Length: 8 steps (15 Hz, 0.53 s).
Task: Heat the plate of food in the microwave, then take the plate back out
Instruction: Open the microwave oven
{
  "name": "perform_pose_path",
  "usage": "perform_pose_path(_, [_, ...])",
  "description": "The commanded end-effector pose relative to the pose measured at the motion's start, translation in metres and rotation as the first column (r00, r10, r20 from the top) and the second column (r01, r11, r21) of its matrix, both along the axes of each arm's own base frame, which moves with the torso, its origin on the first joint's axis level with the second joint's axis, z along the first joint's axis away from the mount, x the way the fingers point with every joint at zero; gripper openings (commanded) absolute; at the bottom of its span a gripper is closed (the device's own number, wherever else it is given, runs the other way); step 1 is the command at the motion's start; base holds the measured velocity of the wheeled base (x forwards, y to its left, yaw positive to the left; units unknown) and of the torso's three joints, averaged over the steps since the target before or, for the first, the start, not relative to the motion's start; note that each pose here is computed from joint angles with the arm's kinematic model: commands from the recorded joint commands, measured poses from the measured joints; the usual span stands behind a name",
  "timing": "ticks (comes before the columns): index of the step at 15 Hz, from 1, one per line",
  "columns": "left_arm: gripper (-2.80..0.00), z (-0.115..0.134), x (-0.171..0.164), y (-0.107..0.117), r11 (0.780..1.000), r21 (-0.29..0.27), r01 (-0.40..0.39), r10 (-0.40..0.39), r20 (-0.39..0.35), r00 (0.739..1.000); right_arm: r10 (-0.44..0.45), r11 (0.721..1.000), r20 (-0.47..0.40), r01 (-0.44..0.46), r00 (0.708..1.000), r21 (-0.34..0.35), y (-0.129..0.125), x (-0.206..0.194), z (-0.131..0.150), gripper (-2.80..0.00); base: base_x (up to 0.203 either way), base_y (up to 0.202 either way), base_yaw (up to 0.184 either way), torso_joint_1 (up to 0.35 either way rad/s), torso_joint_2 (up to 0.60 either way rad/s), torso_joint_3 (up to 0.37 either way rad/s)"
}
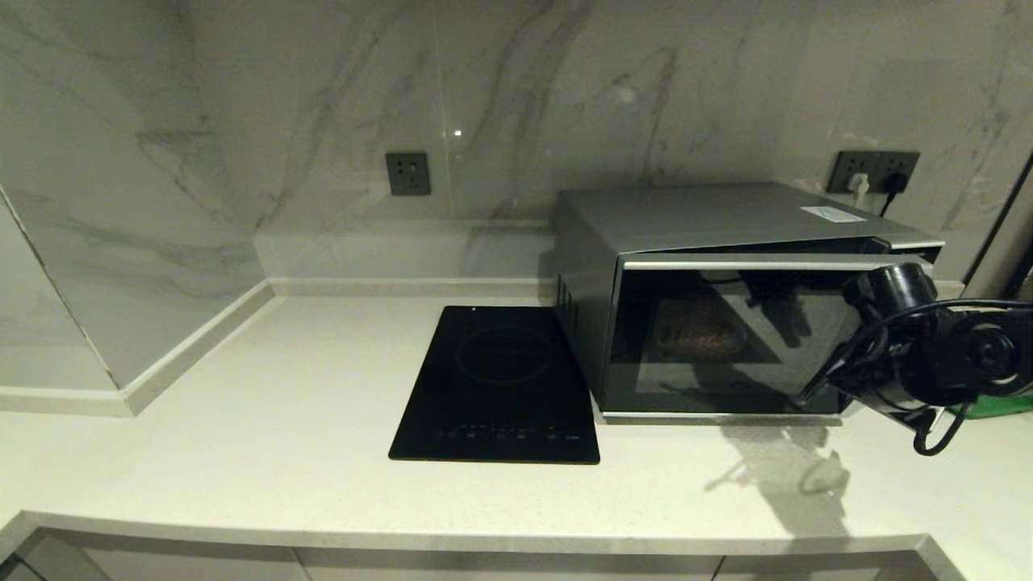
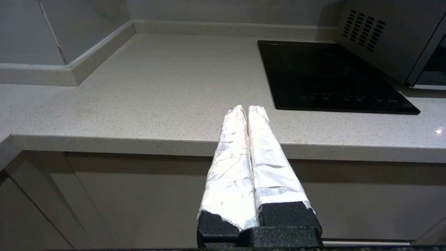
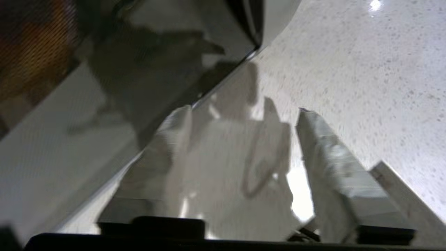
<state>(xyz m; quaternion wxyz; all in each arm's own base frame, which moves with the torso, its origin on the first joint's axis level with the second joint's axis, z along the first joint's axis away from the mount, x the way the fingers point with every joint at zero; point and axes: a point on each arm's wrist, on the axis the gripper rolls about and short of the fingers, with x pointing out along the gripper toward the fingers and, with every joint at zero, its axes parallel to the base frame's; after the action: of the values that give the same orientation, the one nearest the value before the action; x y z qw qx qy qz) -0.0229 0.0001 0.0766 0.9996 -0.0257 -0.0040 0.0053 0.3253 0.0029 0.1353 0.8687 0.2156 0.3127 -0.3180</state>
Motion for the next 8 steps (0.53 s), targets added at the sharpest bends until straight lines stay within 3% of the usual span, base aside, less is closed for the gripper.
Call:
perform_pose_path(1, [-2.8,0.0,0.0,0.0,1.0,-0.001,-0.001,0.001,0.0,1.0,0.105,0.994,0.099,-0.106,0.99,0.005,0.019,-0.043,0.039,-2.8,0.0,0.0,0.0,0.0,0.0,0.0])
perform_pose_path(5, [-2.8,0.0,0.0,0.0,1.0,-0.001,-0.001,0.001,0.0,1.0,0.239,0.97,0.236,-0.244,0.942,-0.008,0.023,-0.112,0.099,-2.8,0.0,0.0,0.0,0.0,0.0,0.0])
perform_pose_path(8, [-2.8,0.0,0.0,0.0,1.0,-0.001,0.0,0.0,0.001,1.0,0.239,0.964,0.359,-0.264,0.902,0.02,0.006,-0.111,0.141,-2.8,0.0,0.0,0.0,0.0,0.0,0.0])
